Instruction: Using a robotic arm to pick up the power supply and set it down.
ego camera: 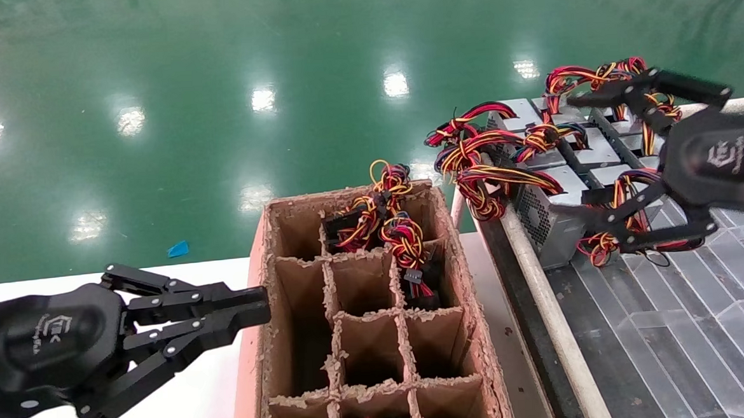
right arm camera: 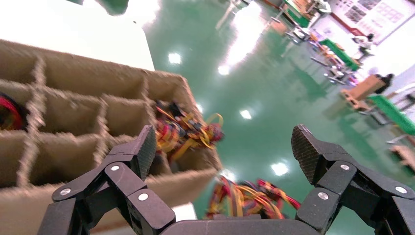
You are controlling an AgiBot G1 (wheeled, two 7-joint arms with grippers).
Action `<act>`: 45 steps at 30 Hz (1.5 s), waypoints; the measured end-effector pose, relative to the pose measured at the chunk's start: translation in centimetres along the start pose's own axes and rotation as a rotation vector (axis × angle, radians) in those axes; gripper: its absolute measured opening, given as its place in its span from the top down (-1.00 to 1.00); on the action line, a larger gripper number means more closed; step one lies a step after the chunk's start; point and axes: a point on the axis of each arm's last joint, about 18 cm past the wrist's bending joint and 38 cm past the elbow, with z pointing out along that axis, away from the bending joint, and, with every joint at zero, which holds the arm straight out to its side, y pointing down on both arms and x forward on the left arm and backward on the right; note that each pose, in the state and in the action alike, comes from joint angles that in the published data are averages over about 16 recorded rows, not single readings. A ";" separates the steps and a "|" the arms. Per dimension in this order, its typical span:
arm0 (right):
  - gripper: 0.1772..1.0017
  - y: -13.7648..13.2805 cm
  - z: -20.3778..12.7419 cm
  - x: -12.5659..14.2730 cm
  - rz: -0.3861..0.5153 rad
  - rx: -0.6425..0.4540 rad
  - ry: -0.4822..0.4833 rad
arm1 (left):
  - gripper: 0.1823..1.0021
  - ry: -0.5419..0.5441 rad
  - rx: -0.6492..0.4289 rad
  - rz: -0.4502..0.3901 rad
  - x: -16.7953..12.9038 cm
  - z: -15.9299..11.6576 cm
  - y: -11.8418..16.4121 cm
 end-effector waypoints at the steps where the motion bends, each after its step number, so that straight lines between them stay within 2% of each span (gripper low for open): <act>1: -0.94 -0.1 0.3 -0.3 0.014 0.008 -0.007 | 0.89 0.000 0.000 0.000 0.0 0.0 0.0; 10: -1.00 -0.9 2.4 -3.1 0.142 0.081 -0.071 | 0.68 0.000 0.000 0.000 0.0 0.0 0.0; 16: -1.00 -1.6 3.5 -5.0 0.228 0.125 -0.115 | 0.42 0.000 0.000 0.000 0.0 0.0 0.0; 33: -1.00 -4.1 5.4 -10.7 0.470 0.228 -0.243 | -0.54 0.000 0.000 0.000 0.0 0.0 0.0; 38: -1.00 -4.7 5.6 -11.9 0.515 0.246 -0.270 | -0.75 0.000 0.000 0.000 0.0 0.0 0.0; 45: -1.00 -5.0 5.7 -12.4 0.538 0.256 -0.283 | -0.92 -0.001 0.000 0.000 0.0 0.0 0.0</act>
